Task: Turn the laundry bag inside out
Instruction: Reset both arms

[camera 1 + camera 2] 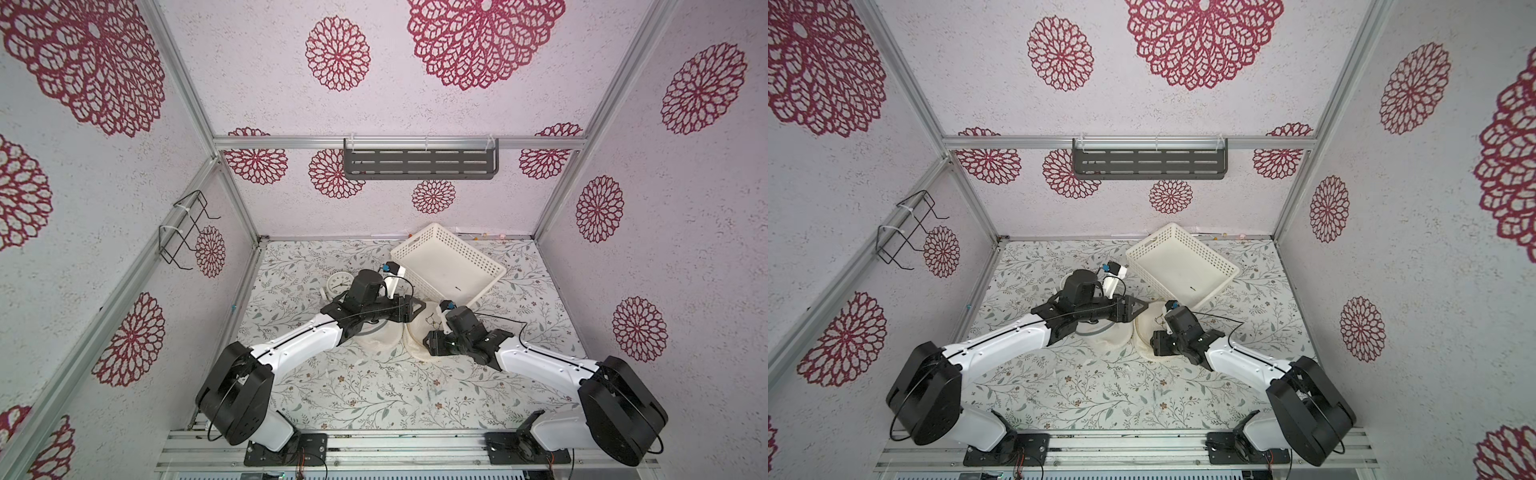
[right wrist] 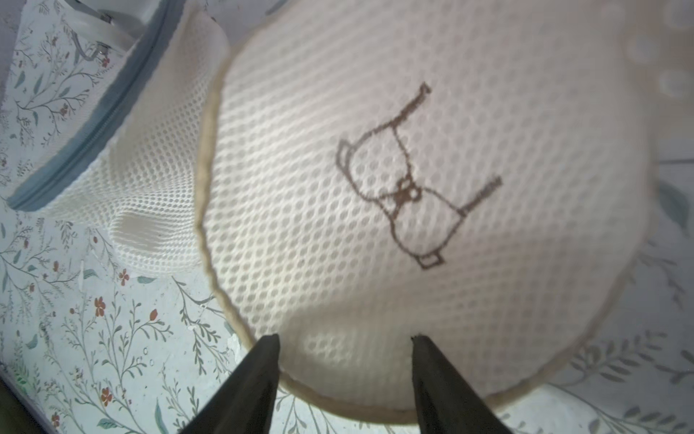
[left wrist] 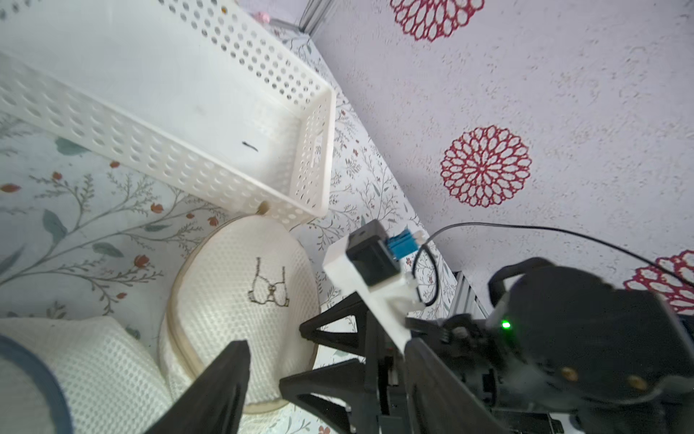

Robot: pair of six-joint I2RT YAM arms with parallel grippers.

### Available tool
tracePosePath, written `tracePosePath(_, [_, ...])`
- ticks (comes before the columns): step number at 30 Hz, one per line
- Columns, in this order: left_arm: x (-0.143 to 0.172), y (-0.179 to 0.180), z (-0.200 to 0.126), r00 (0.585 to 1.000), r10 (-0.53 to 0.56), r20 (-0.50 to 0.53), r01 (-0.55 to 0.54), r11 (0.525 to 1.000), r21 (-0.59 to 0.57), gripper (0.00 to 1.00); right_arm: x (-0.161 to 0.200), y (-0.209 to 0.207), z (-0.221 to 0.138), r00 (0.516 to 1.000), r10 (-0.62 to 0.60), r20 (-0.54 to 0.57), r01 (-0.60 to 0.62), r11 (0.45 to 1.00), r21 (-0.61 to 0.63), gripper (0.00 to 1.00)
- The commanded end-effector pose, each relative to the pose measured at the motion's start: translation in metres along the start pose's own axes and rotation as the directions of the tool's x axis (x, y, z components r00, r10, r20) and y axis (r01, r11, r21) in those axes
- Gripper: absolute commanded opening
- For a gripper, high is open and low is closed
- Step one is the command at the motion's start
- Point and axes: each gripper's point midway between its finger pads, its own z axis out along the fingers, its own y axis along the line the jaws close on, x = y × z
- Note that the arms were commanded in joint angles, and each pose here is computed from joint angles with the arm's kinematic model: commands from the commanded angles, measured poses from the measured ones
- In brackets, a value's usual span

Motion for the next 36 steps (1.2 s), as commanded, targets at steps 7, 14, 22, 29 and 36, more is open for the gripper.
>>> tracePosePath(7, [-0.073,0.071,-0.125,0.906,0.330,0.264,-0.082,0.751,-0.656,0.95,-0.100,-0.024,-0.121,0.891,0.041,0.452,-0.062,0.998,0.031,0.80])
tracePosePath(14, [-0.065,0.168,-0.244,0.882,0.353,0.312,0.116,0.479,-0.870,1.00,-0.088,-0.177,-0.175,0.701,-0.006,0.713,-0.378,0.844,0.379,0.83])
tracePosePath(22, [-0.017,0.249,-0.296,0.869,0.337,0.362,0.239,0.353,-0.904,0.98,-0.083,-0.195,-0.141,0.603,-0.254,0.756,-0.218,0.859,0.463,0.85])
tracePosePath(29, [-0.002,0.287,-0.276,0.885,0.338,0.320,0.179,0.389,-0.904,0.98,-0.135,-0.173,-0.117,0.543,-0.369,0.754,-0.025,0.891,0.454,0.86])
tracePosePath(36, [-0.002,0.307,-0.260,0.872,0.376,0.314,0.130,0.439,-0.889,0.99,-0.126,-0.189,-0.115,0.502,-0.362,0.786,-0.064,0.890,0.451,0.89])
